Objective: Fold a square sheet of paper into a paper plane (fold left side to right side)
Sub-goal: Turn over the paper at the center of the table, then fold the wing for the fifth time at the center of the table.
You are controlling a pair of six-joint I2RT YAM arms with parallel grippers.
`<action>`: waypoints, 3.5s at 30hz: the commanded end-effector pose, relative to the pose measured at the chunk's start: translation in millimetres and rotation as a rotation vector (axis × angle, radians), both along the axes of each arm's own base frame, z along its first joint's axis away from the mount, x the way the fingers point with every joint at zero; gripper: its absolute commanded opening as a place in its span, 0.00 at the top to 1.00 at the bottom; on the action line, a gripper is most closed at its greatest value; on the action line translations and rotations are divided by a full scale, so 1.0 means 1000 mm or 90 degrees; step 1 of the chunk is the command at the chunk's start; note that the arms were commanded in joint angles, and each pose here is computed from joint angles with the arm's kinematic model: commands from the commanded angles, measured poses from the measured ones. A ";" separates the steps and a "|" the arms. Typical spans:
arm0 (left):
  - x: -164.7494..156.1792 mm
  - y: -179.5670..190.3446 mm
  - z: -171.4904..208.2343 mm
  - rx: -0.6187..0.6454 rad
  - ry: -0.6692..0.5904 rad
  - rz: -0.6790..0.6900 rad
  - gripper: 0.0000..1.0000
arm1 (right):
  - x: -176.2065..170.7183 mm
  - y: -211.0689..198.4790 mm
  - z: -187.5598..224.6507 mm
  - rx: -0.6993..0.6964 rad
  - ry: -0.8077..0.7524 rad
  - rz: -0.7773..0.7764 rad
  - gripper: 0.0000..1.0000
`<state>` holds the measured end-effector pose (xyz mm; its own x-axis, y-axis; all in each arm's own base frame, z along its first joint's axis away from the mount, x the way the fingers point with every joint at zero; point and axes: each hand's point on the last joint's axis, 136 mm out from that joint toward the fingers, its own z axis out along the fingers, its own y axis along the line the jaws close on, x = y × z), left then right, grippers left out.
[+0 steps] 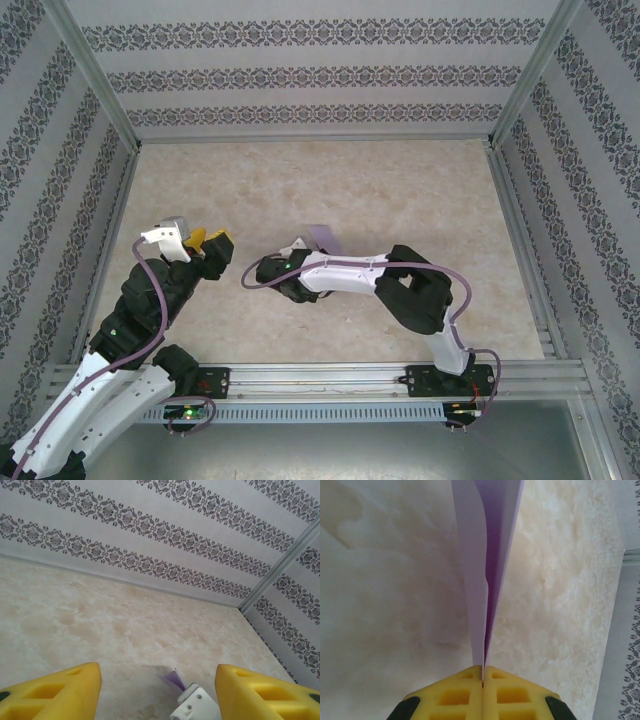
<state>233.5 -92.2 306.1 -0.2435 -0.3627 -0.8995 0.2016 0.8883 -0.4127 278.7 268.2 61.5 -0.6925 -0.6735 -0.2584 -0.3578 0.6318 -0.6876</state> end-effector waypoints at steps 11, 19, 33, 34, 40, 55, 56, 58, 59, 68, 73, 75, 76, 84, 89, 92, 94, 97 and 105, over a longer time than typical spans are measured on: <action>0.004 -0.005 -0.007 0.023 0.019 -0.010 0.37 | -0.018 0.018 -0.026 0.056 0.106 -0.014 0.68; 0.011 -0.016 -0.012 0.015 0.044 -0.029 0.30 | -0.030 0.024 -0.009 0.218 0.159 -0.039 0.44; 0.043 -0.063 -0.072 -0.077 0.189 -0.079 0.24 | -0.026 -0.022 0.067 0.518 0.079 -0.057 0.14; 0.046 -0.067 -0.081 -0.084 0.210 -0.079 0.24 | -0.024 -0.029 0.074 0.551 0.065 -0.063 0.11; 0.059 -0.102 -0.129 -0.137 0.319 -0.117 0.27 | -0.020 -0.072 0.093 0.772 0.008 -0.123 0.02; 0.083 -0.170 -0.196 -0.177 0.428 -0.143 0.30 | -0.035 -0.147 0.084 0.944 -0.060 -0.253 0.02; 0.084 -0.172 -0.198 -0.181 0.429 -0.146 0.31 | -0.036 -0.148 0.083 0.944 -0.058 -0.255 0.02; 0.088 -0.177 -0.203 -0.187 0.432 -0.149 0.33 | -0.037 -0.150 0.080 0.944 -0.056 -0.261 0.02; 0.089 -0.179 -0.206 -0.189 0.433 -0.150 0.34 | -0.038 -0.151 0.080 0.946 -0.056 -0.263 0.02; 0.104 -0.191 -0.227 -0.191 0.447 -0.147 0.46 | -0.041 -0.154 0.078 0.949 -0.055 -0.267 0.02; 0.108 -0.190 -0.237 -0.179 0.450 -0.134 0.54 | -0.043 -0.155 0.078 0.945 -0.054 -0.264 0.02; 0.108 -0.191 -0.239 -0.179 0.453 -0.135 0.58 | -0.043 -0.156 0.079 0.945 -0.058 -0.263 0.02; 0.108 -0.191 -0.239 -0.178 0.453 -0.137 0.61 | -0.043 -0.157 0.080 0.945 -0.058 -0.261 0.02; 0.103 -0.191 -0.231 -0.164 0.440 -0.161 0.88 | -0.044 -0.154 0.083 0.948 -0.050 -0.237 0.02; 0.095 -0.191 -0.202 -0.162 0.398 -0.231 0.93 | -0.043 -0.136 0.097 0.978 -0.003 -0.156 0.02; 0.086 -0.187 -0.183 -0.164 0.367 -0.287 0.94 | -0.042 -0.120 0.105 1.004 0.041 -0.093 0.02; 0.079 -0.184 -0.172 -0.161 0.347 -0.326 0.95 | -0.042 -0.107 0.111 1.026 0.078 -0.045 0.02; 0.065 -0.180 -0.154 -0.163 0.308 -0.391 0.95 | -0.042 -0.089 0.116 1.058 0.131 0.022 0.02; 0.034 -0.172 -0.105 -0.179 0.190 -0.524 0.95 | -0.040 -0.054 0.117 1.101 0.232 0.152 0.02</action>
